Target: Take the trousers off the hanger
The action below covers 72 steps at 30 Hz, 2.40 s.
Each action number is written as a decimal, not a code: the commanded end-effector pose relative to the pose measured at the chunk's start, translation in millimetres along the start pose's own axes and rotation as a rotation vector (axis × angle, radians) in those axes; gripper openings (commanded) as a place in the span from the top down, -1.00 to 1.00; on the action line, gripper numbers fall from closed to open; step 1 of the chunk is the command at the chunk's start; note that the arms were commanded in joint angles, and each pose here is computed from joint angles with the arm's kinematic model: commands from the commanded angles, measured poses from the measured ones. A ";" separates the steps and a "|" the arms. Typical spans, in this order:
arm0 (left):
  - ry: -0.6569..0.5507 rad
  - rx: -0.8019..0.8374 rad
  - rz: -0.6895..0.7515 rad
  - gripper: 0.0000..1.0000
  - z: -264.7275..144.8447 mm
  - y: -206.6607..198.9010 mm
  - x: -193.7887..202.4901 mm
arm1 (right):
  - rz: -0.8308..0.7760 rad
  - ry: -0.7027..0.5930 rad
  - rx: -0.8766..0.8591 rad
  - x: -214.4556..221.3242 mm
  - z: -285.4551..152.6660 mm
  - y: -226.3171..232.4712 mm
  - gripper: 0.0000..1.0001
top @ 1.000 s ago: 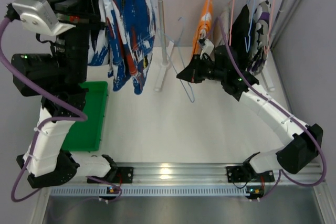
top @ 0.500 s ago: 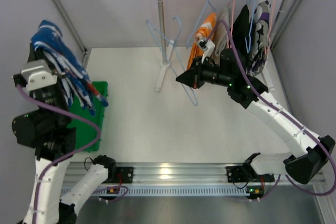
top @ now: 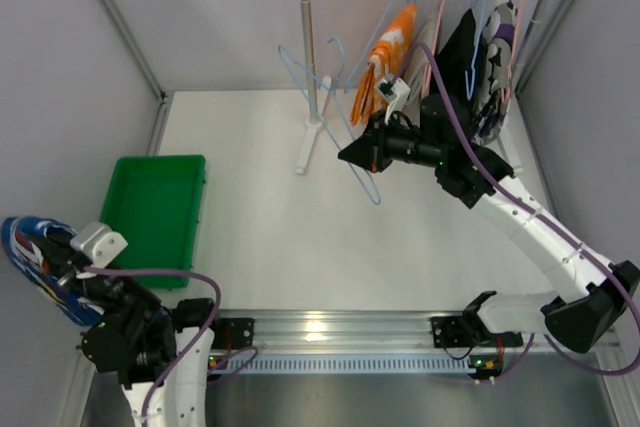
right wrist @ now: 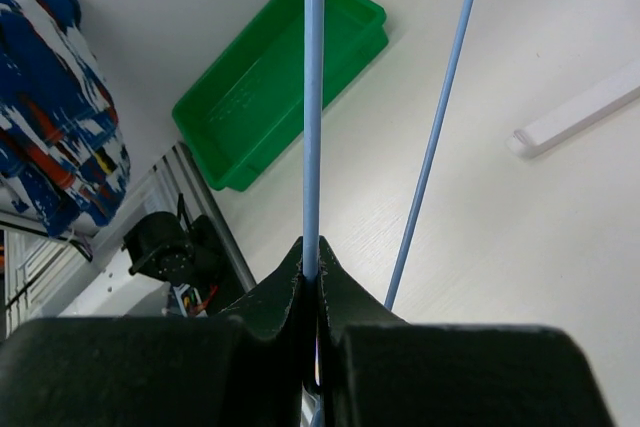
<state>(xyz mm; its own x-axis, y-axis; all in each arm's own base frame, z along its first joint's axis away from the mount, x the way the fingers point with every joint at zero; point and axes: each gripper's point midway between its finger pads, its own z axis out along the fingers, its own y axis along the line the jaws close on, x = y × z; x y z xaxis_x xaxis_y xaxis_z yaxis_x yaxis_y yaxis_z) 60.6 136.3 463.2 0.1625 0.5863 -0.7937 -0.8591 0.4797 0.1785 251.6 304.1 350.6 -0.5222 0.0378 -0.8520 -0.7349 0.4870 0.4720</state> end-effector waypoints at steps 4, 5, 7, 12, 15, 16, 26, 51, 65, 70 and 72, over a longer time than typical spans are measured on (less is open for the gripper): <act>0.081 -0.060 0.207 1.00 -22.0 24.2 26.8 | -0.021 -0.008 -0.024 -7.3 2.3 7.8 1.00; 0.097 -0.042 0.228 1.00 -22.5 20.2 31.5 | -0.019 -0.008 -0.024 -8.0 3.2 7.7 1.00; 0.092 -0.010 0.258 1.00 -21.5 7.1 39.2 | -0.021 -0.005 -0.023 -8.7 6.2 6.8 1.00; 0.067 0.037 0.402 1.00 -14.9 -24.4 57.7 | -0.026 0.004 -0.014 -6.7 11.3 2.0 1.00; 0.074 0.041 0.423 1.00 -8.3 -35.6 62.6 | -0.025 0.012 -0.004 -4.7 15.7 -2.8 1.00; 0.068 0.025 0.411 1.00 -5.6 -33.6 58.6 | -0.027 0.011 -0.008 -5.7 16.4 -1.7 1.00; 0.160 0.285 0.604 1.00 10.9 -128.7 120.0 | -0.023 0.023 -0.013 -15.0 32.5 -4.9 1.00; 0.481 0.721 0.373 -0.48 57.5 -334.5 234.8 | -0.079 -0.025 0.034 -40.4 1.5 -6.0 1.00; 0.625 1.299 -0.367 -0.98 -44.6 -288.4 24.4 | -0.085 -0.058 0.113 -25.4 -43.2 -8.3 1.00; 0.700 1.309 -0.598 -0.98 -61.5 -279.1 -9.2 | -0.016 -0.125 0.188 -32.0 -72.1 -21.2 1.00; 0.686 1.339 -0.644 -0.98 -65.1 -279.7 -19.1 | 0.040 -0.139 0.195 -33.7 -79.3 -22.2 1.00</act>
<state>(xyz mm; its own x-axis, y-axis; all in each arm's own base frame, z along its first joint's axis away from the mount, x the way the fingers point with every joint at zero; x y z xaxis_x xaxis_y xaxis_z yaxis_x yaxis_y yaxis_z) 273.9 -26.9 401.9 -0.1298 0.0344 -0.9909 0.2606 0.9654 -0.0006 253.1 239.4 371.0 -0.4730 0.0912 -0.8763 -0.6575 0.6255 0.4201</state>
